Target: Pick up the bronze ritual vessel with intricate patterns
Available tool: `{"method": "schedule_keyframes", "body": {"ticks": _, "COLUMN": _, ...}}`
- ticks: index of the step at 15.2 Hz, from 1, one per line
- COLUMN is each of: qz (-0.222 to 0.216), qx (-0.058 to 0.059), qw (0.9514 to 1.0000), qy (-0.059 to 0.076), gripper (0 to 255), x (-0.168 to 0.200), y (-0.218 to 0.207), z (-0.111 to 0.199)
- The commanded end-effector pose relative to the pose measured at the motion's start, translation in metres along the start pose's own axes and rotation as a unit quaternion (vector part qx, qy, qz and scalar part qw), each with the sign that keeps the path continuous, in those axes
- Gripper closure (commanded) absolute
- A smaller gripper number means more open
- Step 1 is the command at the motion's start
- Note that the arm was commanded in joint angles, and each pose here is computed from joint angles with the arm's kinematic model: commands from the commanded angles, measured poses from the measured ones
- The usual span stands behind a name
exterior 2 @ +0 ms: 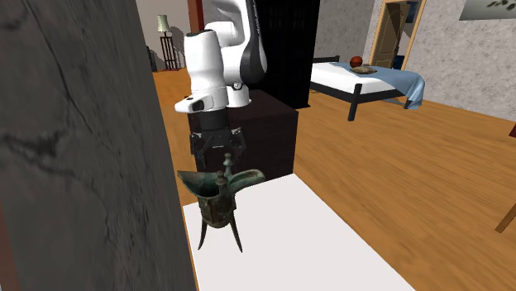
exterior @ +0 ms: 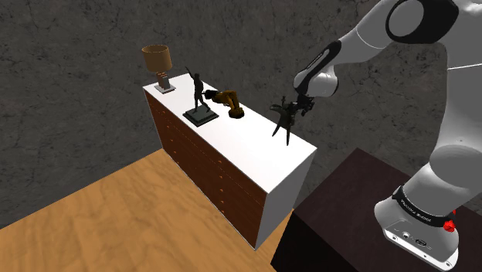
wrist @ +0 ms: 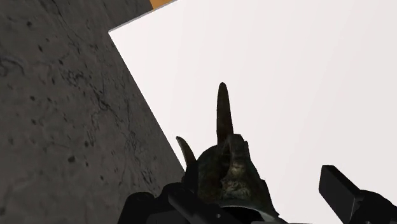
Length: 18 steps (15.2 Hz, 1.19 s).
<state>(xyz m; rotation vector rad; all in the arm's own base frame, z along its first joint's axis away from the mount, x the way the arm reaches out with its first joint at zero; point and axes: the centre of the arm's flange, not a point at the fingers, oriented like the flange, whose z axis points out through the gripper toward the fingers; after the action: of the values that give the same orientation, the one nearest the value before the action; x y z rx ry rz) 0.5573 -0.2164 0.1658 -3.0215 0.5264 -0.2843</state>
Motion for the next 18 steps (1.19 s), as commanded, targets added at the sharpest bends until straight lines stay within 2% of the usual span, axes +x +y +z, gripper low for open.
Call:
{"method": "schedule_keyframes", "body": {"ticks": 1, "qz": 0.014, "qx": 0.004, "qw": 0.9999, "qy": 0.004, "gripper": 0, "x": 0.012, "y": 0.008, "z": 0.023}}
{"method": "schedule_keyframes", "body": {"ticks": 9, "qz": 0.014, "qx": 0.005, "qw": 0.9999, "qy": 0.004, "gripper": 0, "x": 0.005, "y": 0.012, "z": 0.063}}
{"method": "schedule_keyframes", "body": {"ticks": 11, "qz": 0.014, "qx": 0.005, "qw": 0.9999, "qy": 0.004, "gripper": 0, "x": 0.005, "y": 0.012, "z": 0.063}}
{"method": "schedule_keyframes", "body": {"ticks": 12, "qz": 0.014, "qx": 0.005, "qw": 0.9999, "qy": 0.004, "gripper": 255, "x": 0.005, "y": 0.012, "z": 0.063}}
{"method": "schedule_keyframes", "body": {"ticks": 18, "qz": 0.014, "qx": 0.005, "qw": 0.9999, "qy": 0.004, "gripper": 255, "x": 0.005, "y": 0.012, "z": 0.063}}
